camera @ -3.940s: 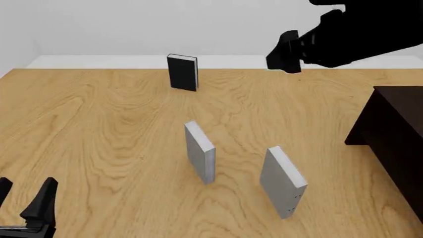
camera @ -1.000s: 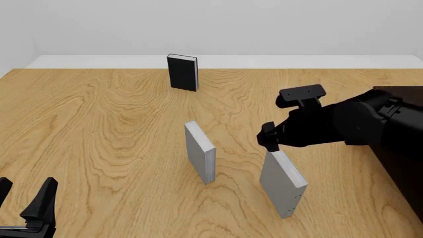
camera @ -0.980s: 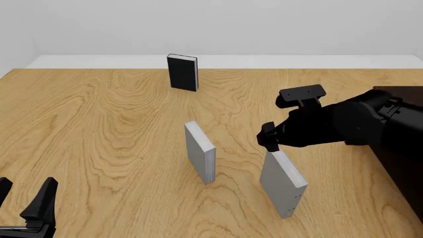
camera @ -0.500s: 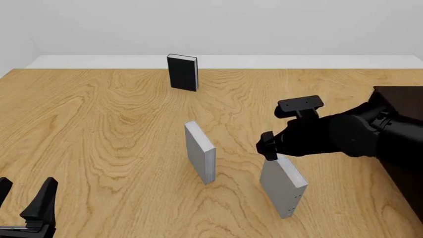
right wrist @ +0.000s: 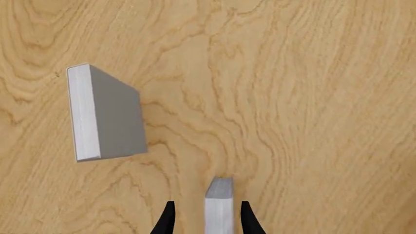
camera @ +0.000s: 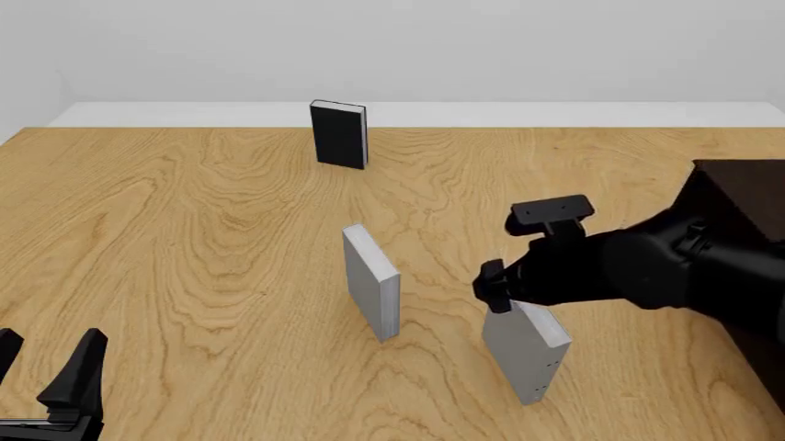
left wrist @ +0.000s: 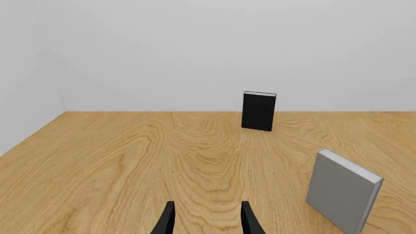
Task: Pick up the book on the right and place it on the cabinet shelf.
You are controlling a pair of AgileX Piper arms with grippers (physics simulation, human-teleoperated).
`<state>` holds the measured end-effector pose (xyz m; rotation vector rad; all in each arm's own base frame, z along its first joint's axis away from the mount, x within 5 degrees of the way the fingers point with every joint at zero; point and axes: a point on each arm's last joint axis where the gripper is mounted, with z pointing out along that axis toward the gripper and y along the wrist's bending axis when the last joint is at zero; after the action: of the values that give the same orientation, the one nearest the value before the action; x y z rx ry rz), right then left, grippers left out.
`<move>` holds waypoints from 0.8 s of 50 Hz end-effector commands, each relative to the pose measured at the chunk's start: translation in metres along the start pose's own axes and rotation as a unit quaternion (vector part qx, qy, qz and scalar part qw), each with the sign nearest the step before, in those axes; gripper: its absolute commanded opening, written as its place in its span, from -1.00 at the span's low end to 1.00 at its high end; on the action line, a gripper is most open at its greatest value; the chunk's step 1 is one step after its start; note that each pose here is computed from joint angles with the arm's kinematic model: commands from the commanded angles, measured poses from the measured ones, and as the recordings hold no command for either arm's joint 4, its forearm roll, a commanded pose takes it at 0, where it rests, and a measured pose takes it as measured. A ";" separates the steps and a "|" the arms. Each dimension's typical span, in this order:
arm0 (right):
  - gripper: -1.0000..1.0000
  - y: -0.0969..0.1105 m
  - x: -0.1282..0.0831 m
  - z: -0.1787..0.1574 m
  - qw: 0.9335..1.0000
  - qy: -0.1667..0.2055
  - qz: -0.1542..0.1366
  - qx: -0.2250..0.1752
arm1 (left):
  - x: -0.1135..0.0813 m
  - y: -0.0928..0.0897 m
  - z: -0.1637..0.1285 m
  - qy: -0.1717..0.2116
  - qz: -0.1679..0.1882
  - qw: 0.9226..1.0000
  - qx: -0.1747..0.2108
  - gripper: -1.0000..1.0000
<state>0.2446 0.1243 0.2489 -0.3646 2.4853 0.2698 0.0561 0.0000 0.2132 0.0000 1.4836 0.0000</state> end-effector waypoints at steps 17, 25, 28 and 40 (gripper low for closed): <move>1.00 0.005 0.013 0.017 1.000 0.013 0.000 -0.006 | 0.000 0.000 0.000 0.000 0.000 1.000 0.000 1.00; 1.00 0.004 0.010 0.017 1.000 0.011 -0.003 -0.004 | 0.000 0.000 0.000 0.000 0.000 1.000 0.000 1.00; 1.00 0.002 0.008 0.015 1.000 0.009 -0.003 -0.002 | 0.000 0.000 0.000 0.000 0.000 1.000 0.000 1.00; -1.00 -0.004 -0.002 0.010 1.000 0.001 -0.021 0.005 | 0.000 0.000 0.000 0.000 0.000 1.000 0.000 1.00</move>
<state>0.2473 0.1259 0.2347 -0.4067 2.4943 0.2446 0.0561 0.0000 0.2132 0.0000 1.4836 0.0000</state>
